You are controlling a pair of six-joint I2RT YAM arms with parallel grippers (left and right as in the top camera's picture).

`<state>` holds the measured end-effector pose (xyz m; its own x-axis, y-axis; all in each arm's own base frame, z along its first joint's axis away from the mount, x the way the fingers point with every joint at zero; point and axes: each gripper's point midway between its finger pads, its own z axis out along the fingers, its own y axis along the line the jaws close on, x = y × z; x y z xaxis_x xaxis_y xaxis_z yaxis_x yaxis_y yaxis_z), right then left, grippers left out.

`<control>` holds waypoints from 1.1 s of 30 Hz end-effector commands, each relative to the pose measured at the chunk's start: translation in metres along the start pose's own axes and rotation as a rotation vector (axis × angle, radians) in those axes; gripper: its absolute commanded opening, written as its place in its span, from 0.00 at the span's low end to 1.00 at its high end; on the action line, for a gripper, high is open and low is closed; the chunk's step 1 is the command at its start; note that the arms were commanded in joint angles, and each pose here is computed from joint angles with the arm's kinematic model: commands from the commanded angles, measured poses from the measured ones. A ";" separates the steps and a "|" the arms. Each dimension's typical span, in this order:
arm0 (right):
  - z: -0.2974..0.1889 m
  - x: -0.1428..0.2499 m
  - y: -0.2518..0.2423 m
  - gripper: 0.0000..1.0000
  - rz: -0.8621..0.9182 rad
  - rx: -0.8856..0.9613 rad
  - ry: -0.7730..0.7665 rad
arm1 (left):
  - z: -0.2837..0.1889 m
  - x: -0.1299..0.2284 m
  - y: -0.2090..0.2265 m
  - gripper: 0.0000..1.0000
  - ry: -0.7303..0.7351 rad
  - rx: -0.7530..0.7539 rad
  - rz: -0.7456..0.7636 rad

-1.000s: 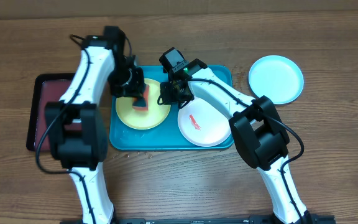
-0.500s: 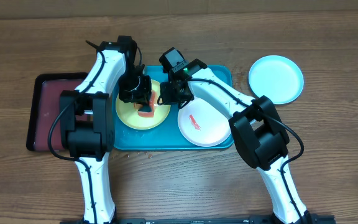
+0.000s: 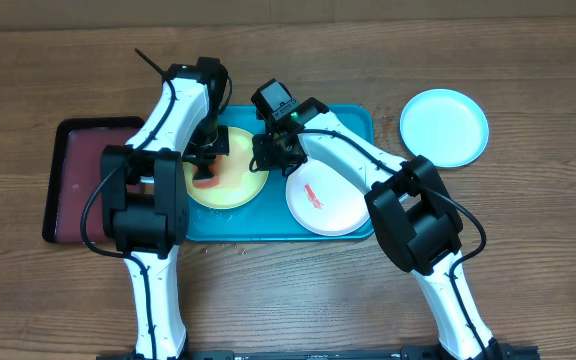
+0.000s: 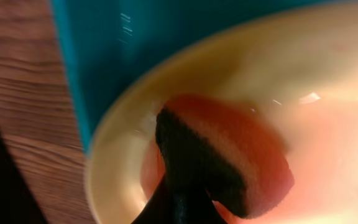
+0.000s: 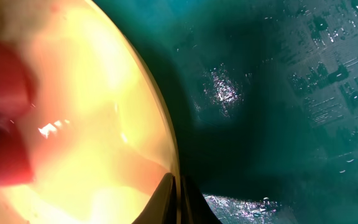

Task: Clean dirty plates on tray and stack at the side
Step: 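Scrub the yellow plate with the sponge while the right gripper holds its rim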

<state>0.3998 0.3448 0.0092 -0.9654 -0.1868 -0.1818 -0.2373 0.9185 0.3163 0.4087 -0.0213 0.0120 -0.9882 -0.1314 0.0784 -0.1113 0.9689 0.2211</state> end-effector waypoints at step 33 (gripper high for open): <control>0.020 0.015 -0.012 0.04 -0.010 0.034 0.049 | 0.005 0.017 -0.034 0.04 0.080 0.046 0.074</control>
<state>0.4010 0.3437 0.0094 -0.9653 -0.1875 -0.1817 -0.2385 0.9164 0.3215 0.4067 -0.0944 0.0133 -0.9869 -0.0908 0.1332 -0.0991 0.9935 -0.0568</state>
